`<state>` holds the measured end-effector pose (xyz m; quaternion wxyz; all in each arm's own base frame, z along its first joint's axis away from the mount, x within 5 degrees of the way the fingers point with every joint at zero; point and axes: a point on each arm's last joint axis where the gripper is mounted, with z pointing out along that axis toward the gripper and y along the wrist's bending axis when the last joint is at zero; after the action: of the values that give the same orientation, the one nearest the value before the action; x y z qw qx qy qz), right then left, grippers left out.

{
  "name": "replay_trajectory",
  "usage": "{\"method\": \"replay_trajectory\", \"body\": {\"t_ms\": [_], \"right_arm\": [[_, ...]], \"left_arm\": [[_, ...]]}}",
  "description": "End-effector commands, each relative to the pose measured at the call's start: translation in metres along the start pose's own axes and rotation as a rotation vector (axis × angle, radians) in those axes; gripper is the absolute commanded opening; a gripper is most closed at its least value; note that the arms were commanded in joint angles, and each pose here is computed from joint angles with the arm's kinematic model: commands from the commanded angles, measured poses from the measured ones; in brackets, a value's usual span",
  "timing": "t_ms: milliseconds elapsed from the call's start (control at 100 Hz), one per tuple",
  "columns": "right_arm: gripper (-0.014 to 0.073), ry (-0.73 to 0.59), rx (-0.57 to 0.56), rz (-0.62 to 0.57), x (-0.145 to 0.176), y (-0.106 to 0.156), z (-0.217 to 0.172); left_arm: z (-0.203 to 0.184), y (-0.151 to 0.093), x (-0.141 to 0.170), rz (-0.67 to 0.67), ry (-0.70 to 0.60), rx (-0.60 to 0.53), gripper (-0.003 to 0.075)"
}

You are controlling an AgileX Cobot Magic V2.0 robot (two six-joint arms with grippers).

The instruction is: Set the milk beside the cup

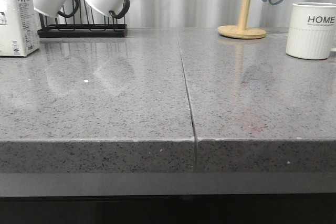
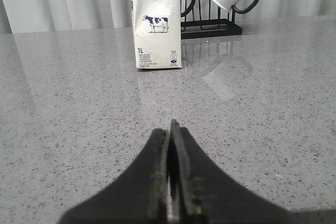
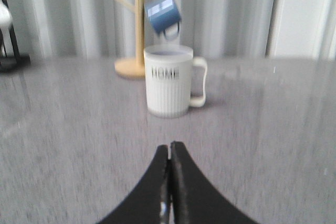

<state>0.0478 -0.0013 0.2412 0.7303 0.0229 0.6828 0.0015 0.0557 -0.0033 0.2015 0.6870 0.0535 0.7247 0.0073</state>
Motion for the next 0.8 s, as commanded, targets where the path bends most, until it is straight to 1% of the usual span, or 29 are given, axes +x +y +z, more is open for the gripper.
{"method": "replay_trajectory", "body": {"t_ms": [0,170,290,390,460,510,610,660,710,790], "right_arm": [[-0.0066,-0.126,-0.001,-0.010,-0.035,0.001,-0.007],[-0.0066,-0.071,-0.001,-0.009,-0.048,0.002,-0.001],[-0.0066,-0.033,0.001,-0.009,-0.046,0.002,0.006],[-0.0049,0.041,0.002,-0.006,-0.040,0.001,0.015],[0.0012,0.095,0.003,0.008,-0.036,0.001,0.023],[0.0079,0.127,0.005,0.009,-0.034,0.001,0.030],[0.0234,0.147,0.009,0.009,-0.032,0.001,0.043],[0.0285,0.155,0.011,0.010,-0.031,0.000,0.050],[0.0313,0.159,0.013,0.009,-0.029,0.000,0.058],[0.0311,0.152,0.017,0.009,-0.027,0.000,0.070]], "left_arm": [[0.000,-0.001,0.007,-0.004,-0.057,-0.003,-0.0020],[0.000,-0.001,0.007,-0.004,-0.057,-0.003,-0.0020],[0.000,-0.001,0.007,-0.004,-0.057,-0.003,-0.0020],[0.000,-0.001,0.007,-0.004,-0.057,-0.003,-0.0020],[0.000,-0.001,0.007,-0.004,-0.057,-0.003,-0.0020],[0.000,-0.001,0.007,-0.004,-0.057,-0.003,-0.0021],[0.000,-0.001,0.007,-0.004,-0.057,-0.003,-0.0020],[0.000,-0.001,0.007,-0.004,-0.057,-0.003,-0.0020],[0.000,-0.001,0.007,-0.004,-0.057,-0.003,-0.0020],[0.000,-0.001,0.007,-0.004,-0.057,-0.003,-0.0020]]}}
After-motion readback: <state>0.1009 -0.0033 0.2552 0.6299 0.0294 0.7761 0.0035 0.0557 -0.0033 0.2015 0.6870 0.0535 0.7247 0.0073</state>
